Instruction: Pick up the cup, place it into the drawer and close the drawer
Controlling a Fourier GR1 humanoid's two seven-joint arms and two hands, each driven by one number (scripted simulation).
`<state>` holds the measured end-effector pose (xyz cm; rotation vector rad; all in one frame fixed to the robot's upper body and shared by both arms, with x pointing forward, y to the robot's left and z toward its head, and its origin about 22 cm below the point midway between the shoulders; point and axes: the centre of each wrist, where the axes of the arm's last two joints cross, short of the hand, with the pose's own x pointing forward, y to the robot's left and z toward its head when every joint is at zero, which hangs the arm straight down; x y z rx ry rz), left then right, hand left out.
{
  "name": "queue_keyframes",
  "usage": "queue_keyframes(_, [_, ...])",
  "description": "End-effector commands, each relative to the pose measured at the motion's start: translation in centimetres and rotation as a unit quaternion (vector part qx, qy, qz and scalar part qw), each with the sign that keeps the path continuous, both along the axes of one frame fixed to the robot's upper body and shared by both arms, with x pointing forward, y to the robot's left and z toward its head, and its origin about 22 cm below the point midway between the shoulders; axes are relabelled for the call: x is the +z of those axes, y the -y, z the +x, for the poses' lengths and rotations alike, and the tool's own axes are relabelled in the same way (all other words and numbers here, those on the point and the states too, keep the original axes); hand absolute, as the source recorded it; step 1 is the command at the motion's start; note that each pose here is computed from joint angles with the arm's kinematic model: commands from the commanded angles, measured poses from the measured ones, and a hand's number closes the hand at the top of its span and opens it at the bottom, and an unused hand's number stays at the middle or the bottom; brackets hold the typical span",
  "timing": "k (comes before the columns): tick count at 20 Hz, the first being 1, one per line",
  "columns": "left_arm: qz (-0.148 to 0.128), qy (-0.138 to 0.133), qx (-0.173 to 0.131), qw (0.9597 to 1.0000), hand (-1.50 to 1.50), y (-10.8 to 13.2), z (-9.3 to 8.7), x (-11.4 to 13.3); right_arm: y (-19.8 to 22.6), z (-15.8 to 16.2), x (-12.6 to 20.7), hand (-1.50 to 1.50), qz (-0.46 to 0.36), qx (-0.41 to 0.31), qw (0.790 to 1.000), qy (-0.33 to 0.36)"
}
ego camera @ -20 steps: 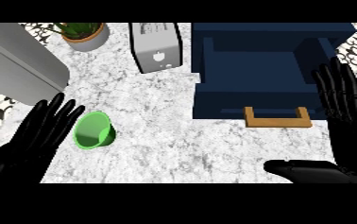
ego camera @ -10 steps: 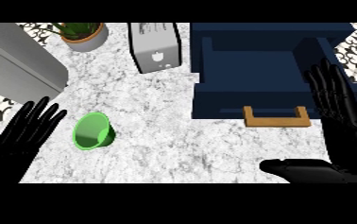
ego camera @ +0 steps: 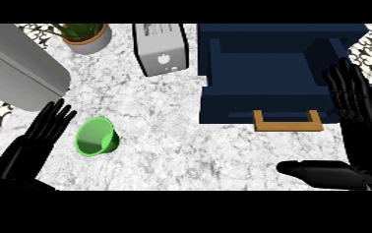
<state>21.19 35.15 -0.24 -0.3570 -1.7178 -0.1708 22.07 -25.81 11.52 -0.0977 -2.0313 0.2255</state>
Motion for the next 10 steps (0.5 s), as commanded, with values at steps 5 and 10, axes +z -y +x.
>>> queue_keyframes(5, [0.044, -0.028, 0.030, 0.9982, -1.50, -1.8, -0.5, -6.0, 0.2, 0.0, 1.4, -1.50, 0.003, 0.005, 1.000, 0.007])
queue_keyframes(10, [0.044, -0.037, 0.037, 0.9977, -1.50, -1.5, 1.8, -8.9, 0.6, 2.6, -0.5, -1.50, 0.000, 0.003, 1.000, -0.003])
